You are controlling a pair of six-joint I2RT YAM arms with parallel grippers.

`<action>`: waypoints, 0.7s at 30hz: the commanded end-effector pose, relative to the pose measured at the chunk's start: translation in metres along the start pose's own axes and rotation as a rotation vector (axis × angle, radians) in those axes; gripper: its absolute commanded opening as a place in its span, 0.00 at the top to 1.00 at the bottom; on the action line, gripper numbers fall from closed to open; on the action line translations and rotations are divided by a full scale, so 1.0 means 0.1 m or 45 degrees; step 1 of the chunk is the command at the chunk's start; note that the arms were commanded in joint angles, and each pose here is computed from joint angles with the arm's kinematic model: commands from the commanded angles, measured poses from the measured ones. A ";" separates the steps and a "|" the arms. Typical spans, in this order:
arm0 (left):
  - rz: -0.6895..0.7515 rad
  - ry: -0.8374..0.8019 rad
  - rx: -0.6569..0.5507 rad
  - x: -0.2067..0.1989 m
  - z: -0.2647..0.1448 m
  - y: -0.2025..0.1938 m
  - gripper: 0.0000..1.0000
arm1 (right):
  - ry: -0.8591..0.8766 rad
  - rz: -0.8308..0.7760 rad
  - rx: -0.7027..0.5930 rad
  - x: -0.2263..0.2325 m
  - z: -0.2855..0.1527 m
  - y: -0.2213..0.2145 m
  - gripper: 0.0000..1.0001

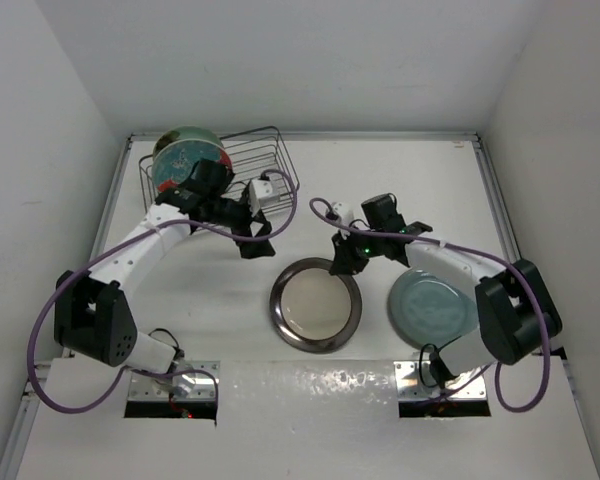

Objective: Load the plates into the dish rack

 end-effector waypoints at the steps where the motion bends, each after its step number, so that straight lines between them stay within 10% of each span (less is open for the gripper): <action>1: 0.199 -0.065 -0.105 -0.09 0.23 0.12 0.00 | -0.039 -0.238 -0.324 0.16 -0.04 0.63 1.00; 21: 0.097 -0.074 -0.156 -0.21 0.91 -0.23 0.03 | 0.050 -0.381 -0.531 0.68 -0.26 0.94 1.00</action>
Point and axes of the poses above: each gripper's point midway between its finger pads, its own z axis out along the fingers, its own x axis along the line the jaws close on, y = z × x, the point moved 7 cm from there along -z, back along the fingers, and after that the axes turned 4 degrees about z, right-handed, at the moved point
